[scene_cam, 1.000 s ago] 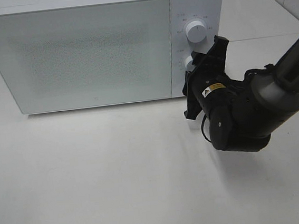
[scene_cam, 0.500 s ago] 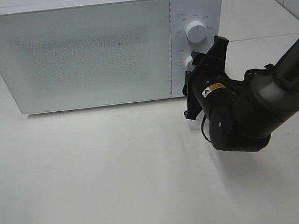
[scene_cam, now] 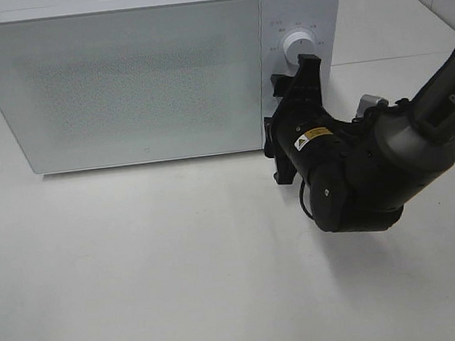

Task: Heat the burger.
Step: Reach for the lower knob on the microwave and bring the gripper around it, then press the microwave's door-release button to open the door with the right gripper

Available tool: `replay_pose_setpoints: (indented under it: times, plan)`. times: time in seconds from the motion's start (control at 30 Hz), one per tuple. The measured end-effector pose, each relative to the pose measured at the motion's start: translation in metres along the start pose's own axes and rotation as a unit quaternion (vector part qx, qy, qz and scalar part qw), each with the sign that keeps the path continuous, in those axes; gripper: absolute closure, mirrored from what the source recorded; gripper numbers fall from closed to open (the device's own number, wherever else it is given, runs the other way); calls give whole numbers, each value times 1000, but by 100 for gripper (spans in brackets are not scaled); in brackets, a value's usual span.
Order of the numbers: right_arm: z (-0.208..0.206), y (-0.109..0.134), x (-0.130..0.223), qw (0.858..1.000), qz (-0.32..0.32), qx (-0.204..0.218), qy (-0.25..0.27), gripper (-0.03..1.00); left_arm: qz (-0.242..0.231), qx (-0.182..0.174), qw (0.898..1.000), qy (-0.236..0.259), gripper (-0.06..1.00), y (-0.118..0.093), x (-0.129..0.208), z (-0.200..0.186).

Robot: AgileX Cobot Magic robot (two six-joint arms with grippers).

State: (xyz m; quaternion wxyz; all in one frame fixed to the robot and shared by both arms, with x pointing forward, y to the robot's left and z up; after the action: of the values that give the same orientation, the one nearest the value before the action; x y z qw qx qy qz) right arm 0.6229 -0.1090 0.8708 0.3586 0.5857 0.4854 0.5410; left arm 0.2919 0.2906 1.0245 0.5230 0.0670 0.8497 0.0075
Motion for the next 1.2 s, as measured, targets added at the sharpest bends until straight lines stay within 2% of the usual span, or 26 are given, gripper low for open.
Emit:
replay_pose_setpoints:
  times: [0.13,0.33,0.4,0.5,0.57,0.6,0.67,0.7,0.77,0.8,0.83,0.87,0.9,0.93,0.97,1.0,1.03,1.07,1.1,1.13,1.17,1.2]
  plan:
    - [-4,4,2,999,-41,-1,11,23,0,0,1000,0,-4,0,0,0]
    - [-16,14,1,997,-79,-2,22,22,0,0,1000,0,-4,0,0,0]
    - [-30,20,5,990,-132,-2,50,22,0,0,1000,0,-4,0,0,0]
    - [-34,21,7,988,-146,2,59,22,0,0,1000,0,-4,0,0,0]
    - [-44,16,8,978,-190,31,81,22,0,0,1000,0,-4,0,0,0]
    - [-44,16,8,978,-190,31,81,22,0,0,1000,0,-4,0,0,0]
    - [-54,10,8,963,-244,61,99,22,0,0,1000,0,-4,0,0,0]
    - [-54,10,8,963,-244,61,99,22,0,0,1000,0,-4,0,0,0]
    - [-66,6,8,930,-330,103,125,22,0,0,1000,0,-4,0,0,0]
    - [-66,6,8,930,-330,103,125,22,0,0,1000,0,-4,0,0,0]
    - [-72,9,9,906,-382,116,141,22,0,0,1000,0,-4,0,0,0]
    - [-72,9,9,906,-382,116,141,22,0,0,1000,0,-4,0,0,0]
    - [-76,10,10,891,-410,123,150,22,0,0,1000,0,-4,0,0,0]
    - [-82,13,11,864,-456,134,165,22,0,0,1000,0,-4,0,0,0]
    - [-82,13,11,864,-456,134,165,22,0,0,1000,0,-4,0,0,0]
    - [-86,12,10,851,-475,143,173,22,0,0,1000,0,-4,0,0,0]
    - [-94,15,10,820,-518,155,190,22,0,0,1000,0,-4,0,0,0]
    - [-94,15,10,820,-518,155,190,22,0,0,1000,0,-4,0,0,0]
    - [-97,17,10,808,-533,156,197,22,0,0,1000,0,-4,0,0,0]
    - [-104,19,10,778,-568,161,214,22,0,0,1000,0,-4,0,0,0]
    - [-104,19,10,778,-568,161,214,22,0,0,1000,0,-4,0,0,0]
    - [-108,21,11,764,-583,163,224,22,0,0,1000,0,-4,0,0,0]
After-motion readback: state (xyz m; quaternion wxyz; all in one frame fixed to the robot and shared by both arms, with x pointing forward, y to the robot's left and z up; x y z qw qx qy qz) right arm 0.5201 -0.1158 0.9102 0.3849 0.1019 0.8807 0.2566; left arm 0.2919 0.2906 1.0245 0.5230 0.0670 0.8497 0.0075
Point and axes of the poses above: a point on each arm's last joint axis where the gripper is mounted, z pointing out along that axis toward the gripper, y along the wrist's bending axis when the last joint is at zero, x = y × z, the point moved 7 cm from there along z, pointing out along that axis toward the gripper, and after that the axes turned 7 degrees about z, right-handed, at the moved point
